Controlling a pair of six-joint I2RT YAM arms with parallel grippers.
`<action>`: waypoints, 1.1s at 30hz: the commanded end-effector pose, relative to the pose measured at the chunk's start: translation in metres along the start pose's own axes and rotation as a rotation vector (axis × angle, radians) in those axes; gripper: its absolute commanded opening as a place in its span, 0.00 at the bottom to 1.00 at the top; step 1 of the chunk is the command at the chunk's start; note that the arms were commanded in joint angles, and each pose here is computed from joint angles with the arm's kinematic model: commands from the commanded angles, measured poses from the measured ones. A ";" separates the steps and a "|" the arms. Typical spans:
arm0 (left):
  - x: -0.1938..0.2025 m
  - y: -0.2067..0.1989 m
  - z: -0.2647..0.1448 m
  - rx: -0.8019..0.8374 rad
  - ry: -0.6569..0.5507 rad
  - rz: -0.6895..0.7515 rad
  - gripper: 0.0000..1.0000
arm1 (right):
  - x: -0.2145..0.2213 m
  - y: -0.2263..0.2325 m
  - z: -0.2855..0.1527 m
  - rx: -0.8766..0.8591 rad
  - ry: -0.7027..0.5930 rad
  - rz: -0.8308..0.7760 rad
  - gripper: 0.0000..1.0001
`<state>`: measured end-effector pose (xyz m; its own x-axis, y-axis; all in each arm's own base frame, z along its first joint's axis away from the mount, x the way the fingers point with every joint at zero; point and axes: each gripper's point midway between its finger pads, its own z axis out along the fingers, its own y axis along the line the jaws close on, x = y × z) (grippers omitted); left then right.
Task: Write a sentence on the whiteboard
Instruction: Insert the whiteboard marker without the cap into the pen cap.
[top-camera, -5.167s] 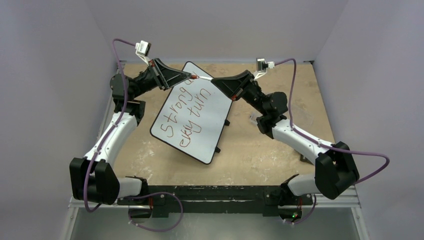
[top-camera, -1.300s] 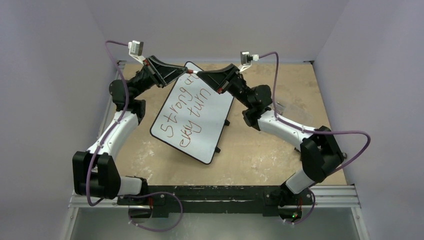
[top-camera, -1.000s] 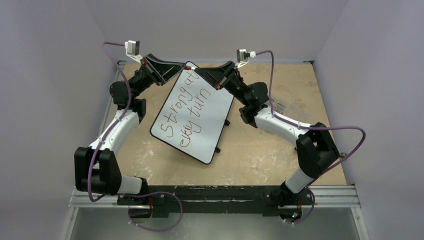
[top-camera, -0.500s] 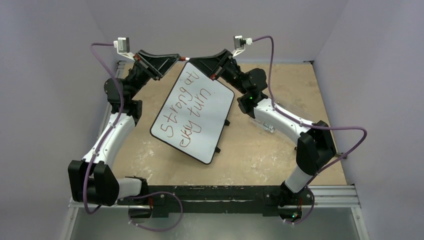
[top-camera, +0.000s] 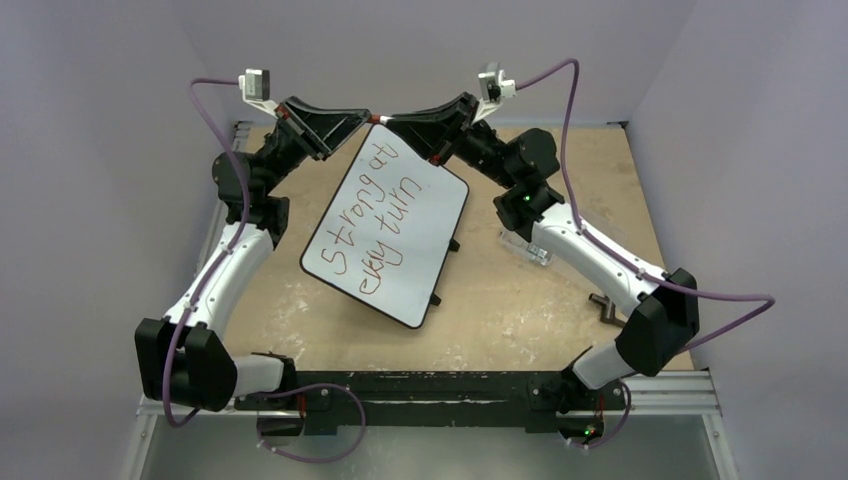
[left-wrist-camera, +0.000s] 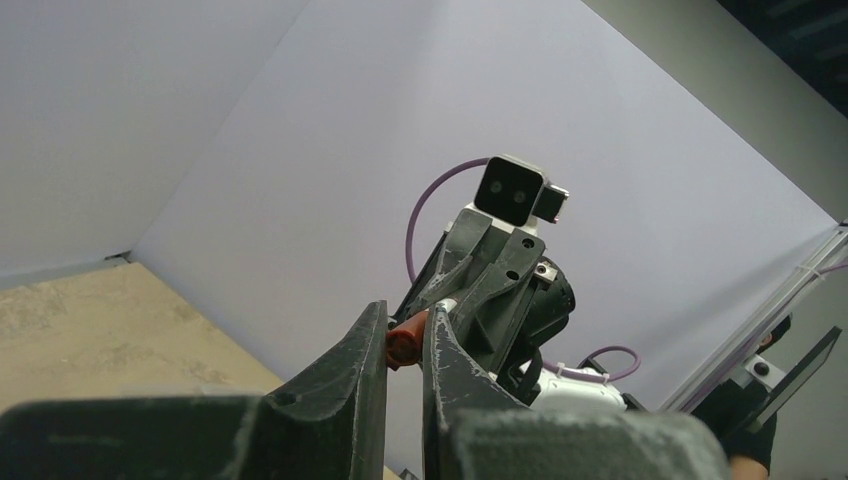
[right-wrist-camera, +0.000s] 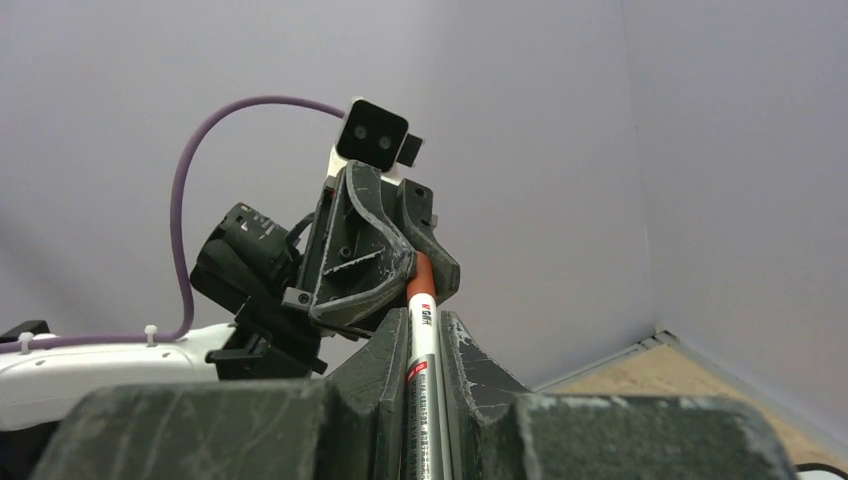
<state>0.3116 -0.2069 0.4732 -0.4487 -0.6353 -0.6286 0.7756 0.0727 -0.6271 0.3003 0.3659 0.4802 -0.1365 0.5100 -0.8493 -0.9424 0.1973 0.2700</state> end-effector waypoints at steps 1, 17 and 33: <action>0.094 -0.017 -0.003 0.121 0.405 -0.086 0.00 | 0.062 0.059 0.010 -0.179 0.173 0.027 0.00; 0.099 -0.024 -0.006 0.151 0.429 -0.049 0.24 | 0.056 0.041 -0.003 0.012 0.115 0.175 0.00; 0.091 -0.025 -0.009 0.166 0.389 -0.048 0.86 | 0.039 0.025 -0.023 0.183 0.060 0.166 0.00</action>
<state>0.2848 -0.2441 0.4437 -0.5803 -0.4513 -0.6779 0.7603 -0.0019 -0.6495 0.2564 0.3750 0.4520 -0.2950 0.4886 -0.8211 -0.8821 0.1911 0.4306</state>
